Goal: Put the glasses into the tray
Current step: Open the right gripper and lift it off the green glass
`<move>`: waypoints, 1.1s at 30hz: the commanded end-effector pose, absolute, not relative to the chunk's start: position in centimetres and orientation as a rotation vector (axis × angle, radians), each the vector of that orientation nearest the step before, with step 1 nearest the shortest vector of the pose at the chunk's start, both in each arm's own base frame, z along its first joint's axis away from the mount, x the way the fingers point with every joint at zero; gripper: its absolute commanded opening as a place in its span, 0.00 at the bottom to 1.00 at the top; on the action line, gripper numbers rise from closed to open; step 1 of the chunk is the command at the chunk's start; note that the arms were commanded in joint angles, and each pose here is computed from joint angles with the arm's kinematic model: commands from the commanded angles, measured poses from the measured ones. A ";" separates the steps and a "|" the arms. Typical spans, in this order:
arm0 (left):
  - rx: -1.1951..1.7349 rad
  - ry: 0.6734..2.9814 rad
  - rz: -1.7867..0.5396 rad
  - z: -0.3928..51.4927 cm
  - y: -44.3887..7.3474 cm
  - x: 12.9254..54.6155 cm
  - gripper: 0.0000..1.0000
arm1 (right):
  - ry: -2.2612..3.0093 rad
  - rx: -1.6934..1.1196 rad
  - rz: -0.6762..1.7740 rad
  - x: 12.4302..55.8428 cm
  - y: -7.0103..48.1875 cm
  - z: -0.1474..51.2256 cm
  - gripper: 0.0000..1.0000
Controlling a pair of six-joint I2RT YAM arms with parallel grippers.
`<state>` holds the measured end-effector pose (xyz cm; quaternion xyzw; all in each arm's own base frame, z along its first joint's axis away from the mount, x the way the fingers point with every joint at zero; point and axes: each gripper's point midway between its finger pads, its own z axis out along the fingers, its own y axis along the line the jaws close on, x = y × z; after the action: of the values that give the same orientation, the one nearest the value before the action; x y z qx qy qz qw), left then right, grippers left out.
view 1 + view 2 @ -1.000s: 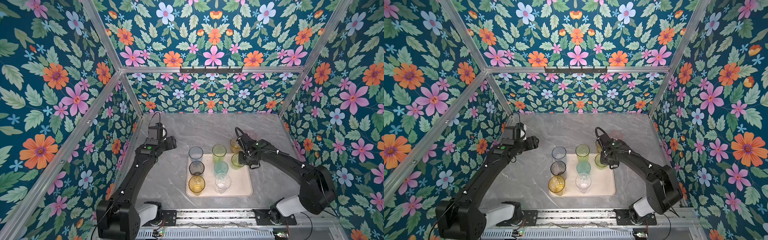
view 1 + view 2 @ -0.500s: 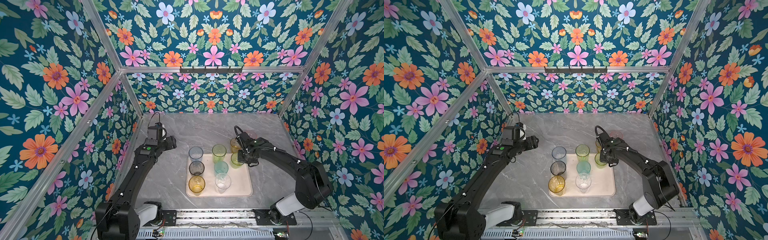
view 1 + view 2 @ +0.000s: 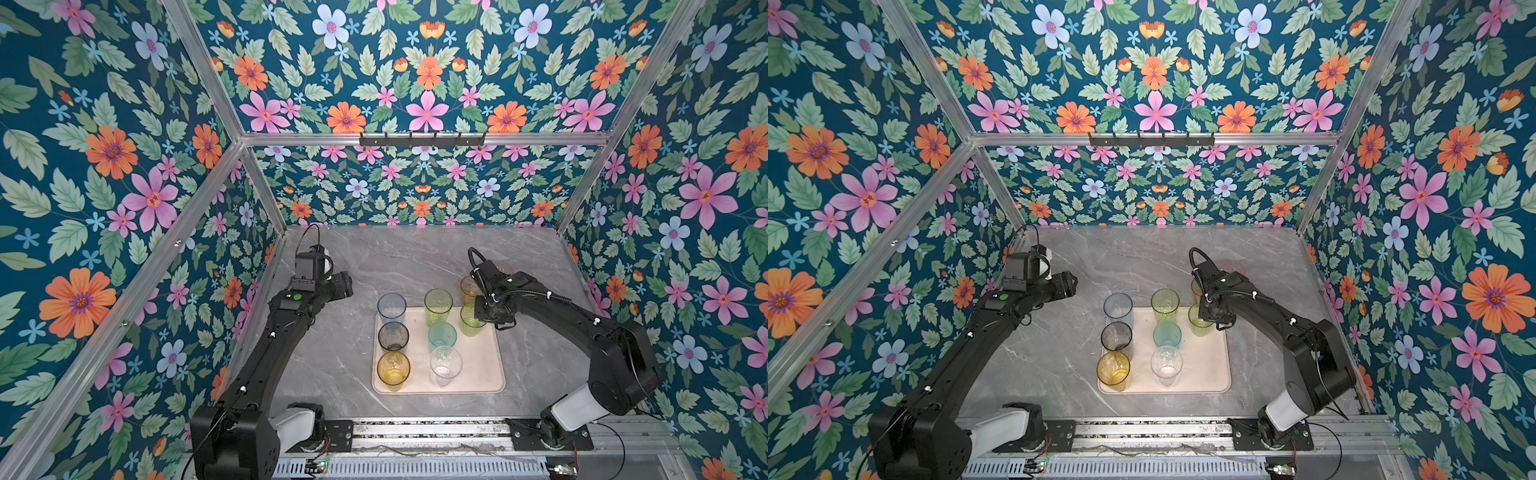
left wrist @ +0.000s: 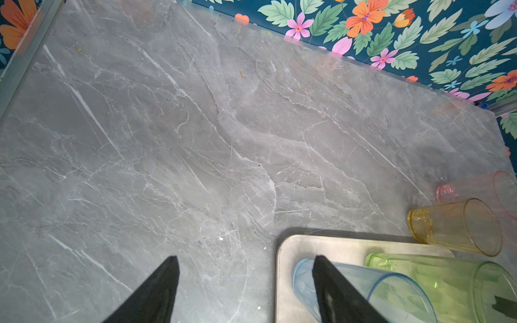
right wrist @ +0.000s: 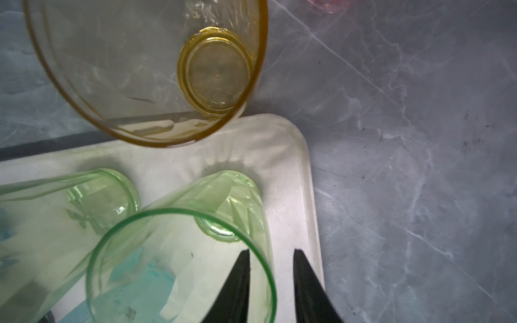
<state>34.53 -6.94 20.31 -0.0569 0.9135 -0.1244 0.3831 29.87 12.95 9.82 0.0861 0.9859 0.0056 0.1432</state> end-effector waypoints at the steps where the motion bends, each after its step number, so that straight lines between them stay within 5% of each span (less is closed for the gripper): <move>1: -0.149 2.308 -0.312 20.7 -6.8 34.9 0.78 | 2.827 0.258 0.010 29.8 12.7 10.9 0.30; 21: -0.151 2.307 -0.316 20.7 -6.8 34.8 0.78 | 2.623 0.200 0.026 32.3 11.3 19.4 0.34; 33: -0.153 2.307 -0.314 20.7 -6.8 34.7 0.78 | 2.617 0.269 0.060 35.6 10.3 18.4 0.37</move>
<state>34.52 -6.91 20.27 -0.0574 0.9135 -0.1238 0.3832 34.76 10.41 18.35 0.0939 0.9652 0.0184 0.2432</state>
